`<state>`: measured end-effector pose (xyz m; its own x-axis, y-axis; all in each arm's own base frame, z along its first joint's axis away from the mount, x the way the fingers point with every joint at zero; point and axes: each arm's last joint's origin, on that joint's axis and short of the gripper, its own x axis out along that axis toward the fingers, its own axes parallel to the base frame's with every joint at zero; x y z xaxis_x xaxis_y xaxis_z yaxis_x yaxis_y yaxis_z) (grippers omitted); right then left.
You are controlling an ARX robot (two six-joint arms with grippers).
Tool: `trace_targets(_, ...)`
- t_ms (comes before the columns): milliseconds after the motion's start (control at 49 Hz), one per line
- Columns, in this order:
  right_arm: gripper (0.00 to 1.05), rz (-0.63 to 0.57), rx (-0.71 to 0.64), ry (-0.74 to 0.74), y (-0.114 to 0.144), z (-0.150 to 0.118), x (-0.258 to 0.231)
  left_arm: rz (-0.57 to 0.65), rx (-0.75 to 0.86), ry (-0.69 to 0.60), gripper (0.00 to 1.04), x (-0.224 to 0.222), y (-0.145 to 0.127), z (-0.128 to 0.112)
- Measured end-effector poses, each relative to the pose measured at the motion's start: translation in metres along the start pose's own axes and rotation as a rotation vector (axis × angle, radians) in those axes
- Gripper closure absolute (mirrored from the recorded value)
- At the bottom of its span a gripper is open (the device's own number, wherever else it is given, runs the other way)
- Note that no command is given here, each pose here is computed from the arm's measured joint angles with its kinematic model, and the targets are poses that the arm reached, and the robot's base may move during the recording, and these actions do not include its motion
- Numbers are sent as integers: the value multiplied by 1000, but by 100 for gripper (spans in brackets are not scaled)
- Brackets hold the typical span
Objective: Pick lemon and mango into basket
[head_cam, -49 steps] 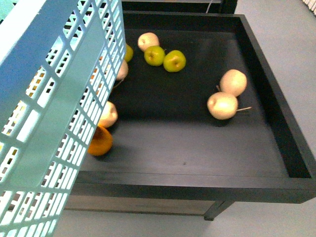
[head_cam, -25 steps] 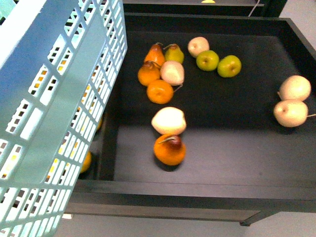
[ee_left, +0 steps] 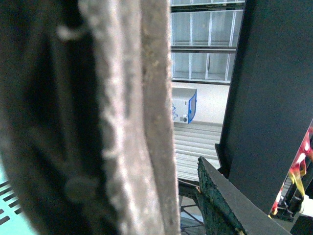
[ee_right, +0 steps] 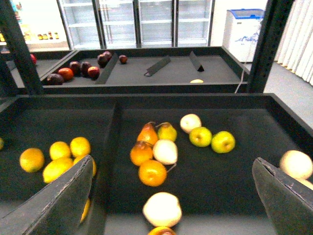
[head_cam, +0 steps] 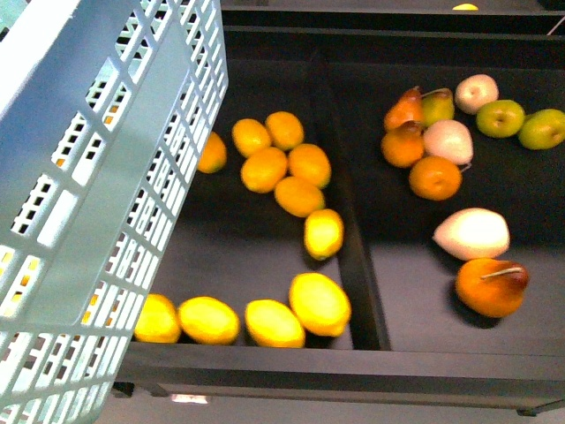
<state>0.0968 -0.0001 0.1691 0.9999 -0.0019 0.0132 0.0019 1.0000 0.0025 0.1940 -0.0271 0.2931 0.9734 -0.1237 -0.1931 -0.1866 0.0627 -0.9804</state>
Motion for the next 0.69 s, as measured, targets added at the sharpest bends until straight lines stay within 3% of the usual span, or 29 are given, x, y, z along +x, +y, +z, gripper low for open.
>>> trace_targets(693,9,2,0,-1,0,0,0,-1,1,-3,75,0,0,0)
